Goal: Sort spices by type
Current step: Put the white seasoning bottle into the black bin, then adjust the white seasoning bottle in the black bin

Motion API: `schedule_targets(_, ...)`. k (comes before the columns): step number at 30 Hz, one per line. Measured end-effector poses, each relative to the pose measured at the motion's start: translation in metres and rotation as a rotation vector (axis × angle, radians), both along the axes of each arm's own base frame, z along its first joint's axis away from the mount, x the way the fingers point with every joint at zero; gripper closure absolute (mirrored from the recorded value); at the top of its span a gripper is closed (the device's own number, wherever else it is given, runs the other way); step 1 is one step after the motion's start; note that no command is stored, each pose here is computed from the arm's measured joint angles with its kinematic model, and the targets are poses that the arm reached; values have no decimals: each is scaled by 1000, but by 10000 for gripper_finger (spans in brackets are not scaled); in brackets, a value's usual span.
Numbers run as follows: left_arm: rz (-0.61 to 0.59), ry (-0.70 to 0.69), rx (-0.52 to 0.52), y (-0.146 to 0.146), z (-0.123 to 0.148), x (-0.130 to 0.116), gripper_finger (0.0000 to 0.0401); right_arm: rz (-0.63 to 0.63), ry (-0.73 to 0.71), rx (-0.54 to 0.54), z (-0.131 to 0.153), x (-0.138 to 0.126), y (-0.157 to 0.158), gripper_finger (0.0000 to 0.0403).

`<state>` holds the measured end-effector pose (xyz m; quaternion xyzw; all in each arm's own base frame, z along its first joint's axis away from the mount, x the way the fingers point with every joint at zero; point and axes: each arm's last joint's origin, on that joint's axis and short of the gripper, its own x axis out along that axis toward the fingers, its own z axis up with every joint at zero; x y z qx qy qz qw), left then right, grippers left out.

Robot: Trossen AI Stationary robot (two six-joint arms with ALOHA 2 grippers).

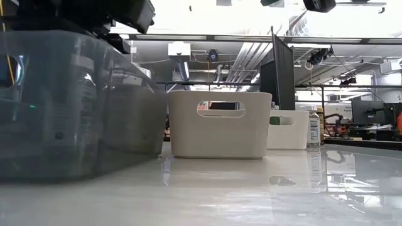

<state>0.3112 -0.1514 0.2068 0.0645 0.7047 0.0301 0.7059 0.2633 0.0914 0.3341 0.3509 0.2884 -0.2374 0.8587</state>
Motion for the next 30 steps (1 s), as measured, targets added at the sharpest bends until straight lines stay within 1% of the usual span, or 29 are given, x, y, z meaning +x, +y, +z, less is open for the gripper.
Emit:
schedule_targets(3, 0, 1, -8, 0, 1, 0, 164, 18, 6, -9, 0, 0, 0, 403)
schedule_targets(8, -4, 47, -44, -1, 6, -2, 160, 43, 16, 7, 0, 0, 1, 403)
schedule_targets(13, -12, 50, -33, 0, 25, 0, 159, 79, 17, 4, 0, 1, 2, 403)
schedule_targets(17, -47, 35, -38, -1, 39, 3, 159, 99, 6, 0, 1, 2, 2, 403)
schedule_targets(20, -53, 62, -26, 0, 53, 1, 158, 116, -3, 21, 2, 3, 3, 403)
schedule_targets(23, -41, 110, 9, 2, 70, -5, 158, 161, -24, 19, 4, 5, 5, 403)
schedule_targets(25, -22, 81, 16, 2, 81, -10, 158, 186, -58, 4, 7, 7, 6, 403)
schedule_targets(28, 28, -42, -5, -1, 103, -22, 158, 219, -139, -16, 14, 12, 8, 403)
schedule_targets(30, 74, -114, 28, -1, 120, -38, 158, 222, -198, -28, 18, 17, 8, 403)
